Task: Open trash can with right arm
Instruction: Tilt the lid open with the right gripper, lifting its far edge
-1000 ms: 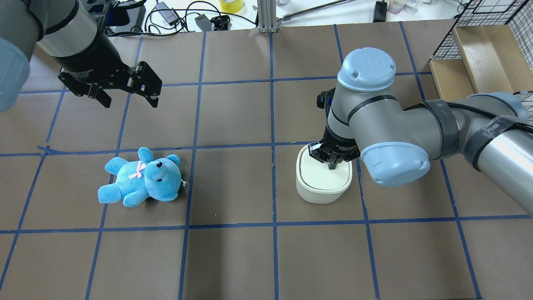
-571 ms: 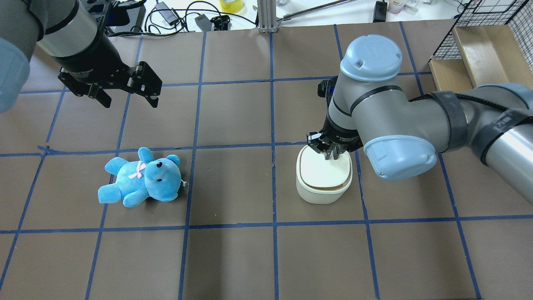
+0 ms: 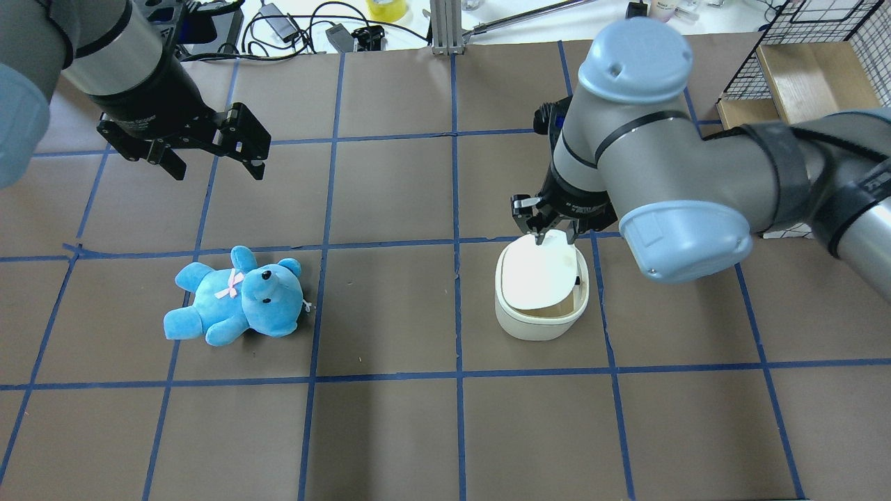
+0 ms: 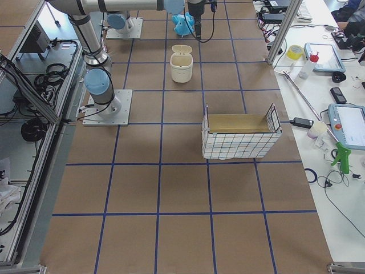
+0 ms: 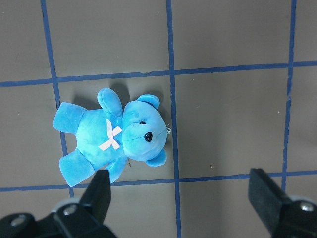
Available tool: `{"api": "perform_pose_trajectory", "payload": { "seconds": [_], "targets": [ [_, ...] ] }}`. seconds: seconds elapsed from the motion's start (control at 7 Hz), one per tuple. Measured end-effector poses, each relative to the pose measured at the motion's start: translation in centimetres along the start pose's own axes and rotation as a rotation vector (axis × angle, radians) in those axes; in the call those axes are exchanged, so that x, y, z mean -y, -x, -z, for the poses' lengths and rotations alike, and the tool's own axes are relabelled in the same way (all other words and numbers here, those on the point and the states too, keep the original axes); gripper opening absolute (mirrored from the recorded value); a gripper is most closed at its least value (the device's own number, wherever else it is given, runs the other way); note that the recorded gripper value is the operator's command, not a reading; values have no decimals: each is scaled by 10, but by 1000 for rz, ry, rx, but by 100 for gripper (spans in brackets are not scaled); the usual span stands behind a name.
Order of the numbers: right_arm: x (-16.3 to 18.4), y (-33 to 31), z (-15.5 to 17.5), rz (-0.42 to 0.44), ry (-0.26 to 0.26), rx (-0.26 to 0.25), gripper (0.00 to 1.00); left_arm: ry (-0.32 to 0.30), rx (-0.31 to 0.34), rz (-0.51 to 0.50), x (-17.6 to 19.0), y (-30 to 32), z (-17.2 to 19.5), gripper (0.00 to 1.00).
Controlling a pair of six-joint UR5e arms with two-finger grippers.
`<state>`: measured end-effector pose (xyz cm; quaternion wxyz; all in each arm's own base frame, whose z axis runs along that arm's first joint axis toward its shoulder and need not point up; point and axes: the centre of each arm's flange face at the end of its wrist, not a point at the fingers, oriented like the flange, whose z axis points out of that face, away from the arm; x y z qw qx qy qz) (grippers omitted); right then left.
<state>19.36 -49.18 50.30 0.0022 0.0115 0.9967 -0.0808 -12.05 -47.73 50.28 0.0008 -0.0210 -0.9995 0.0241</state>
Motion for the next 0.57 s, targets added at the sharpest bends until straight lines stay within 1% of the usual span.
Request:
{"api": "perform_pose_trajectory", "payload": {
  "seconds": [0.14,0.29,0.43,0.57],
  "targets": [
    [9,-21,15,-14,19,-13,100,0,0,0,0,0,0,100],
    [11,-36,22,-10,58,-21,100,0,0,0,0,0,0,100],
    [10,-43,25,15,98,-24,100,0,1,1,0,0,0,100],
    [7,-45,25,39,121,-24,100,0,1,0,0,0,0,100]
  ]
}}
